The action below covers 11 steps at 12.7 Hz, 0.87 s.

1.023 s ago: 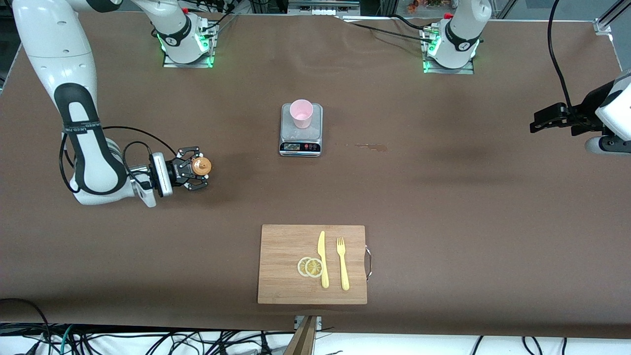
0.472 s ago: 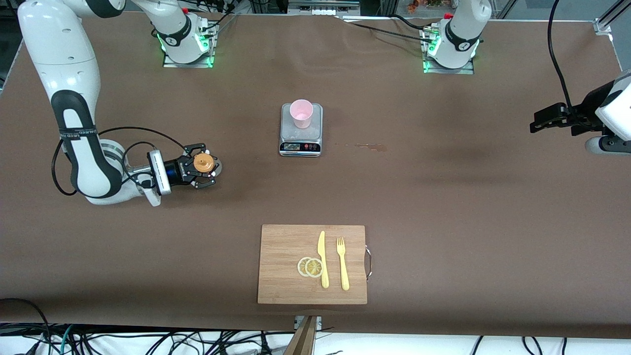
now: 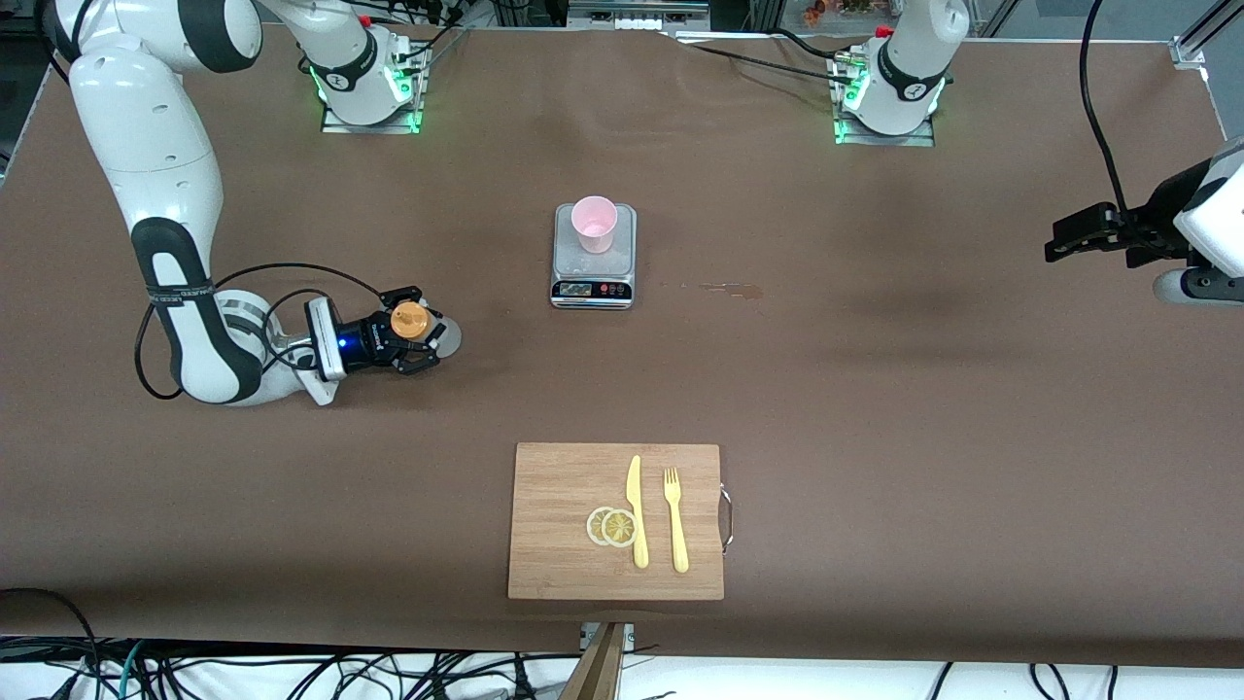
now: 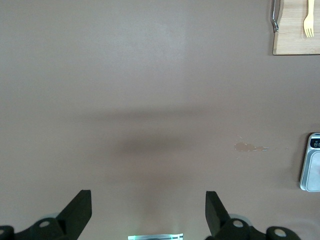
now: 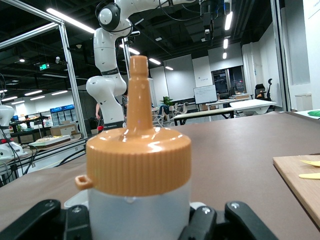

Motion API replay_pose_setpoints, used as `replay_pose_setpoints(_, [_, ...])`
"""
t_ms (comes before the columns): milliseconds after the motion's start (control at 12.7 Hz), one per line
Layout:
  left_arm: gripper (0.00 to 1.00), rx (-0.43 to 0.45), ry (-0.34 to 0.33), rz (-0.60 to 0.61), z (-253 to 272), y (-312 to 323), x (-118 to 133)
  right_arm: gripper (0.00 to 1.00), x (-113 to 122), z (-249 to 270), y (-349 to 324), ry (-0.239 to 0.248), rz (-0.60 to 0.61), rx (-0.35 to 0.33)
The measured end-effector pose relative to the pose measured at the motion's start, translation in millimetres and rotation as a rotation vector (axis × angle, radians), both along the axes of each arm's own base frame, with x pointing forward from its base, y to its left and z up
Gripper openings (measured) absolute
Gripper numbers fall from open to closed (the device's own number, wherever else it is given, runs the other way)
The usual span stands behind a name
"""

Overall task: Add sauce to pink cup with both arms
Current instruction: 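Lower the sauce bottle onto the table and open the right gripper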

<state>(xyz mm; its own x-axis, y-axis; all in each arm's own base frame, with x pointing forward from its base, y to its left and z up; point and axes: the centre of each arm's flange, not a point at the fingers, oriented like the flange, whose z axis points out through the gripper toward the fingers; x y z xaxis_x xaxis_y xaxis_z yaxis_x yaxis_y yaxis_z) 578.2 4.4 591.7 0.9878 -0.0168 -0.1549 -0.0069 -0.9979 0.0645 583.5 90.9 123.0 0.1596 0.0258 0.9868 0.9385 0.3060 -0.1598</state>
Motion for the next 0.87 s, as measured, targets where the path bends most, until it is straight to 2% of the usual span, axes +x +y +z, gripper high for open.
replay_pose_setpoints(157, [1.00, 0.000, 0.000, 0.000, 0.0, 0.0, 0.0, 0.32, -2.3, -10.3, 0.0, -0.006, -0.003, 0.007])
replay_pose_setpoints(551, [1.00, 0.000, 0.000, 0.000, 0.0, 0.0, 0.0, 0.94, -3.0, -16.4, -0.1, -0.025, -0.004, 0.018])
replay_pose_setpoints(630, [1.00, 0.000, 0.000, 0.000, 0.0, 0.0, 0.0, 1.00, -3.7, -16.0, -5.8, -0.025, 0.008, 0.012])
replay_pose_setpoints(866, [1.00, 0.000, 0.000, 0.000, 0.0, -0.1, 0.0, 1.00, -9.7, -11.7, -51.7, -0.013, 0.083, -0.043])
